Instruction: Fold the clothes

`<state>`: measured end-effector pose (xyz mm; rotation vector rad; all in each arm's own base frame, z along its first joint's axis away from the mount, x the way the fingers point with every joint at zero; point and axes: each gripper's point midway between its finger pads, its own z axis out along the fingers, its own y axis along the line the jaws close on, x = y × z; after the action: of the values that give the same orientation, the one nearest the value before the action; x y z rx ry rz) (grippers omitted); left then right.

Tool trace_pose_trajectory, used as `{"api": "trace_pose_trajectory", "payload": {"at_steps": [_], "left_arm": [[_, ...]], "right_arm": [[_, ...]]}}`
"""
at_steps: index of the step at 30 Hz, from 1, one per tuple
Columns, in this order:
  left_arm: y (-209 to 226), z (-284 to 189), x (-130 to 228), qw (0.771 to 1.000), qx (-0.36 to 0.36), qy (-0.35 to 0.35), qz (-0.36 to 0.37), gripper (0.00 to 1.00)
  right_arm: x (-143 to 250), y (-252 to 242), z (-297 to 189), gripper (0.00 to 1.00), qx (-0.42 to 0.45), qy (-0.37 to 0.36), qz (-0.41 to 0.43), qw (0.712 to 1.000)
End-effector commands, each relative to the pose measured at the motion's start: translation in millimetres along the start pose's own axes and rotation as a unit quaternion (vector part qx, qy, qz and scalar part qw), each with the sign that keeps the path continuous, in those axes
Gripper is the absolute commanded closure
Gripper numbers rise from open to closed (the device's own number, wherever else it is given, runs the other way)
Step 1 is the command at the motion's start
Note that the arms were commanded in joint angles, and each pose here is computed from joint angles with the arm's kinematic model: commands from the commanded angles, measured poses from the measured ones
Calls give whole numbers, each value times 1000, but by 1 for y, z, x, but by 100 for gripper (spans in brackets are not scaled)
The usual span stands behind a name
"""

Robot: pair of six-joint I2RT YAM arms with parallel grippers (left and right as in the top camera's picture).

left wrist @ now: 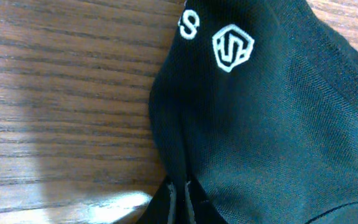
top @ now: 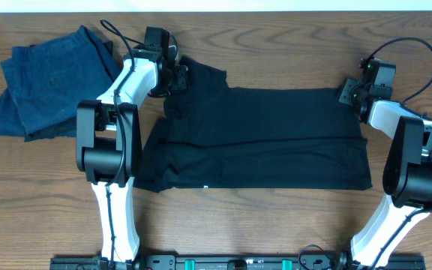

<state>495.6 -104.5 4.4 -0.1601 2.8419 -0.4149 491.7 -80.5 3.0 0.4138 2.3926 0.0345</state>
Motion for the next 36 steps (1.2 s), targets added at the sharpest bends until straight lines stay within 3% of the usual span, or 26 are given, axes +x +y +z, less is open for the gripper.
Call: {"api": "trace_pose_trajectory", "payload": {"at_steps": [1, 9, 15, 21, 24, 30, 36], "left_arm": [[1, -14, -5, 1000, -2, -12, -6, 94], [2, -14, -2, 1000, -3, -7, -8, 94], [2, -14, -2, 1000, -3, -6, -8, 94], [2, -14, -2, 1000, -3, -6, -8, 94], [2, -14, -2, 1000, -4, -6, -8, 94], [2, -14, -2, 1000, -3, -6, -8, 94], [1, -14, -2, 1000, -3, -7, -7, 94]], "right_arm": [[22, 17, 10, 48, -30, 32, 4, 999], [23, 33, 9, 51, -53, 31, -4, 998], [22, 26, 10, 60, -34, 29, -3, 999], [23, 23, 10, 78, -25, 30, 4, 999], [24, 15, 10, 99, -3, 32, 18, 999], [21, 4, 7, 99, 25, 28, 33, 999], [-10, -13, -22, 99, 58, -9, 46, 997]]}}
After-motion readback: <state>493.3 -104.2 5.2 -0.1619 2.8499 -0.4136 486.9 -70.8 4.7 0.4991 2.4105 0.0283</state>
